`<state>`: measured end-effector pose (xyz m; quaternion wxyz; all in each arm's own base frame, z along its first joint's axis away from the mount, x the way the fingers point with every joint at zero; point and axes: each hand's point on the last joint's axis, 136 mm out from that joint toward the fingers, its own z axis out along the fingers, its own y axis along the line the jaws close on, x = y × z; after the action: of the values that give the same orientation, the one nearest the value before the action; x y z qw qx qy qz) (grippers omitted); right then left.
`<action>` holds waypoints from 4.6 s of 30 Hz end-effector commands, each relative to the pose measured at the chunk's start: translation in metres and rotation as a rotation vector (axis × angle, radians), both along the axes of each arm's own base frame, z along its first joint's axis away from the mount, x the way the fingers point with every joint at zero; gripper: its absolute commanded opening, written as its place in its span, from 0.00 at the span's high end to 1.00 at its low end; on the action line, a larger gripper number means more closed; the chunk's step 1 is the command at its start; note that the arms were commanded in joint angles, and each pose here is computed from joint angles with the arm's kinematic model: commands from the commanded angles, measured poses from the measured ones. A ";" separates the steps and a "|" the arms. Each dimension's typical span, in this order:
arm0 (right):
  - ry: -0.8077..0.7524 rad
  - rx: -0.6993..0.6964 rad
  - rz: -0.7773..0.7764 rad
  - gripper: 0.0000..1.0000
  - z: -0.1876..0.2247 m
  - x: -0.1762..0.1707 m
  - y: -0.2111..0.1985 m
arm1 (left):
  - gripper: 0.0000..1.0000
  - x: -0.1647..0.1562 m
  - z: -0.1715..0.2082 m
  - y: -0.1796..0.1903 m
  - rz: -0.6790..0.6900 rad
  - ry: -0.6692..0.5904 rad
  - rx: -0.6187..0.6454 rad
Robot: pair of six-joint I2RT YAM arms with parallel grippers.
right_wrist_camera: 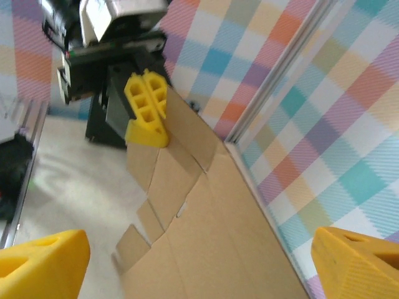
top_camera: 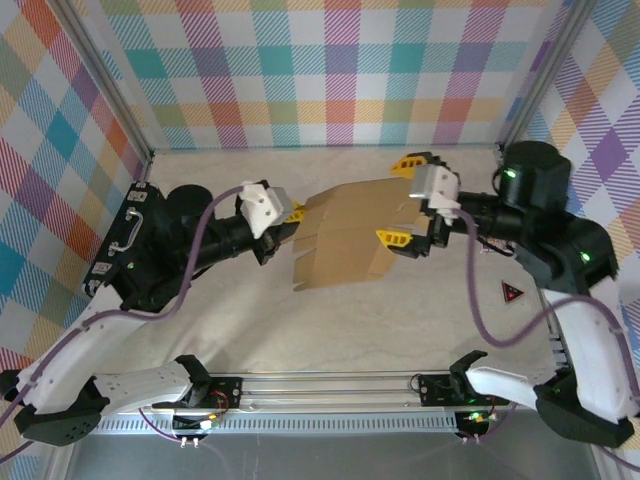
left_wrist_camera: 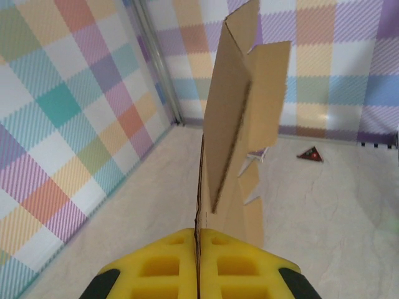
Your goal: Fold the paper box
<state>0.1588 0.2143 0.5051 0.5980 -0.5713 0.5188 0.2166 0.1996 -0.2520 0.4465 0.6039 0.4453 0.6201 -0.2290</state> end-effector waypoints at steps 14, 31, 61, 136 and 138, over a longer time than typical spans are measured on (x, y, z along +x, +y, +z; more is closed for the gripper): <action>0.189 0.266 -0.517 0.21 -0.055 0.011 -0.079 | 1.00 -0.008 0.021 0.027 0.085 0.048 -0.143; 0.255 0.252 -0.594 0.15 -0.076 0.066 -0.077 | 1.00 -0.017 0.017 0.038 0.081 0.063 -0.119; 0.681 0.306 -0.283 0.89 -0.073 0.035 -0.040 | 1.00 0.003 0.010 0.037 0.160 0.159 -0.104; 0.907 0.119 -0.614 0.76 -0.371 0.176 -0.039 | 1.00 0.101 -0.311 -0.005 0.197 0.312 0.049; 0.915 0.119 -0.613 0.71 -0.371 0.175 -0.039 | 1.00 0.100 -0.309 -0.005 0.195 0.313 0.050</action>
<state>0.3336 0.1687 0.1263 0.3819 -0.1944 0.8611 0.2737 0.3149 -0.2517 0.1518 0.5304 0.3211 0.7549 -0.2139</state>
